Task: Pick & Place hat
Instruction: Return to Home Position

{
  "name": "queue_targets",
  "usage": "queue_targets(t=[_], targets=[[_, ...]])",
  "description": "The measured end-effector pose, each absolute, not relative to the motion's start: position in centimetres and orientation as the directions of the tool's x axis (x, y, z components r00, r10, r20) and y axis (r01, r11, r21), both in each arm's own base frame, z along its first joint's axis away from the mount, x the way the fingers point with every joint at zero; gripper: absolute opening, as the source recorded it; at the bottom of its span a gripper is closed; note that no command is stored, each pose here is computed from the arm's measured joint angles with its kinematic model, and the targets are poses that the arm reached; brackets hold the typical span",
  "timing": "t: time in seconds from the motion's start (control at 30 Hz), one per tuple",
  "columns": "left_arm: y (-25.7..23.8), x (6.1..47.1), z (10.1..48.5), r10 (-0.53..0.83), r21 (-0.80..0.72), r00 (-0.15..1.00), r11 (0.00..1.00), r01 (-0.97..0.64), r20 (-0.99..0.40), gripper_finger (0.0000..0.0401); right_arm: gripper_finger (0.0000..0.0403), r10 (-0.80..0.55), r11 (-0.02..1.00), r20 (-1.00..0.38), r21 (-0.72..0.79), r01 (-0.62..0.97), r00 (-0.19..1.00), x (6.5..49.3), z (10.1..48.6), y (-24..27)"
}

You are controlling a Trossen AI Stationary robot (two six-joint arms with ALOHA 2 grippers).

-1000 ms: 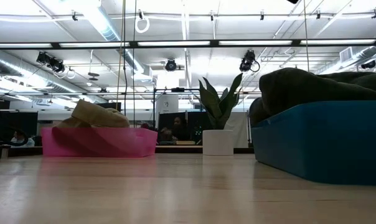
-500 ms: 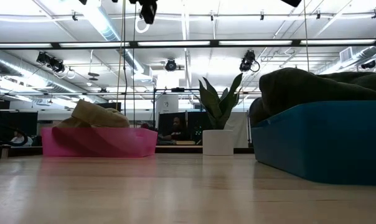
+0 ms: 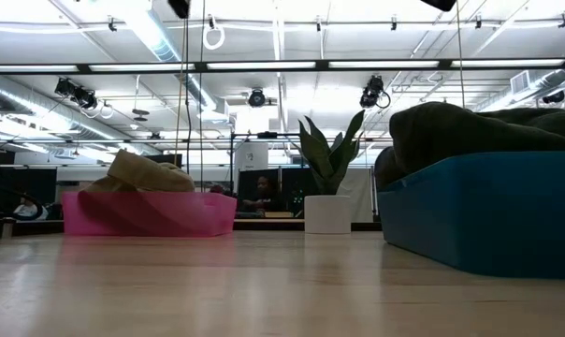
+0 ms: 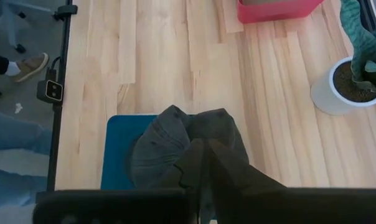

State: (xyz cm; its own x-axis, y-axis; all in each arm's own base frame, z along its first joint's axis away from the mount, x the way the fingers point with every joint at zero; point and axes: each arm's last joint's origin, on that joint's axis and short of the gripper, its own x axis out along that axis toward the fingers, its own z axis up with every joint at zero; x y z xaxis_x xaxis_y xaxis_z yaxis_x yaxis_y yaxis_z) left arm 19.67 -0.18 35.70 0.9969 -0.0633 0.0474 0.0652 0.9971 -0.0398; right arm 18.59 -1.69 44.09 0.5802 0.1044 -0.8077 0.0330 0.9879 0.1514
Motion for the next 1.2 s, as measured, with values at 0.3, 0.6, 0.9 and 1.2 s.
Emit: queue_targets(t=[0.3, 0.6, 0.9, 1.2], targets=[[0.0, 14.1, 34.3, 0.001, -0.039, 0.986, 0.999, 0.005, 0.164, 0.0001, 0.0027, 0.104, 0.988, -0.806, 0.151, 0.032, 0.582, 18.6, 44.1, -1.7], [0.0, 10.8, 33.2, 0.009, -0.04, 0.972, 0.999, 0.0, 0.235, 0.0001, 0.0027, 0.104, 0.988, -0.805, 0.151, 0.032, 0.584, 18.6, 44.1, -1.7], [0.0, 7.9, 31.4, 0.009, -0.039, 0.955, 0.999, 0.002, 0.297, 0.0001, 0.0027, 0.104, 0.987, -0.805, 0.158, 0.042, 0.583, 18.6, 44.1, -1.7], [0.0, 5.6, 29.1, 0.01, -0.038, 0.923, 0.999, 0.005, 0.385, 0.0001, 0.0027, 0.105, 0.985, -0.809, 0.167, 0.055, 0.579, 18.6, 44.1, -1.7]])
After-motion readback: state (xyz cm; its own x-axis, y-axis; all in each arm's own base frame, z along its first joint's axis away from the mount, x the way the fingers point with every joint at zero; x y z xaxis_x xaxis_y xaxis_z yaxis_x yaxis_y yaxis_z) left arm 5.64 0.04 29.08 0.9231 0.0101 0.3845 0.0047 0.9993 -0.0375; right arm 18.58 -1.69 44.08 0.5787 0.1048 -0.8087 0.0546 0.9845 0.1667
